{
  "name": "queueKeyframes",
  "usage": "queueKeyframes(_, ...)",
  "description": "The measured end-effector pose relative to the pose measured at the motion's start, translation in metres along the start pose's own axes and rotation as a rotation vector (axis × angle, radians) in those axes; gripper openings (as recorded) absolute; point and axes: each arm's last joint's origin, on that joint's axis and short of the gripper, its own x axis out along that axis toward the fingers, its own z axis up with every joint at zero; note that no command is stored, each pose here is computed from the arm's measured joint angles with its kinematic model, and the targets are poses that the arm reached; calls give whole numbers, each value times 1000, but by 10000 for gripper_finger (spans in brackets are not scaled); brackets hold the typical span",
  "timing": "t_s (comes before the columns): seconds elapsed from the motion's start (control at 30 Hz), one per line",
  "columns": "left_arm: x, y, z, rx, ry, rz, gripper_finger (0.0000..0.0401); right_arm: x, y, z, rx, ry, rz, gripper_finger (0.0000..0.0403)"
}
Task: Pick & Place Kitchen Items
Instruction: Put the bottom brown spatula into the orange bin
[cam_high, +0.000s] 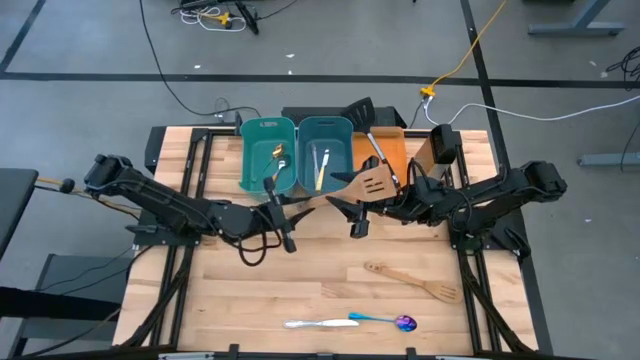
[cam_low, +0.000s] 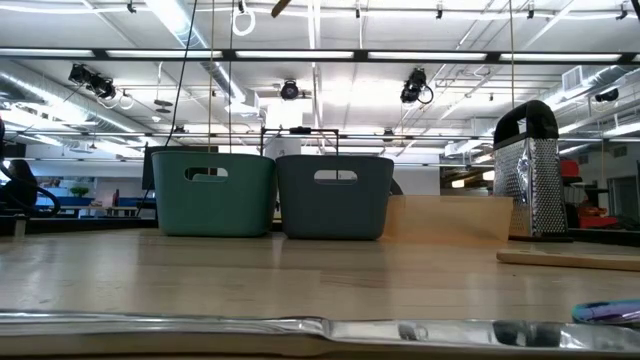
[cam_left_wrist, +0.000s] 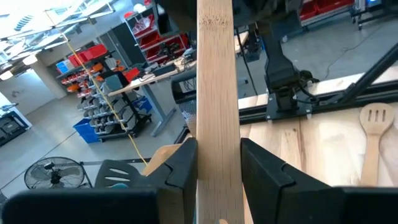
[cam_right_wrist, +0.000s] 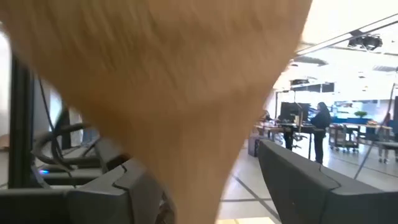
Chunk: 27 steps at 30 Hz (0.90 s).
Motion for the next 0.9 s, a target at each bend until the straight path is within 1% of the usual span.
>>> queueKeyframes(0.13,0,0,0,6,0,1,101,0,0,0,-1,4,-2,246)
queueKeyframes(0.27,0,0,0,10,0,1,101,0,0,0,-2,5,-1,214)
queueKeyframes(0.4,0,0,0,10,1,2,101,0,0,0,-2,5,1,165)
queueKeyframes(0.6,0,0,0,18,4,6,101,0,1,-1,8,3,16,74)
queueKeyframes(0.9,0,0,-1,10,4,3,101,0,0,-1,35,9,8,73)
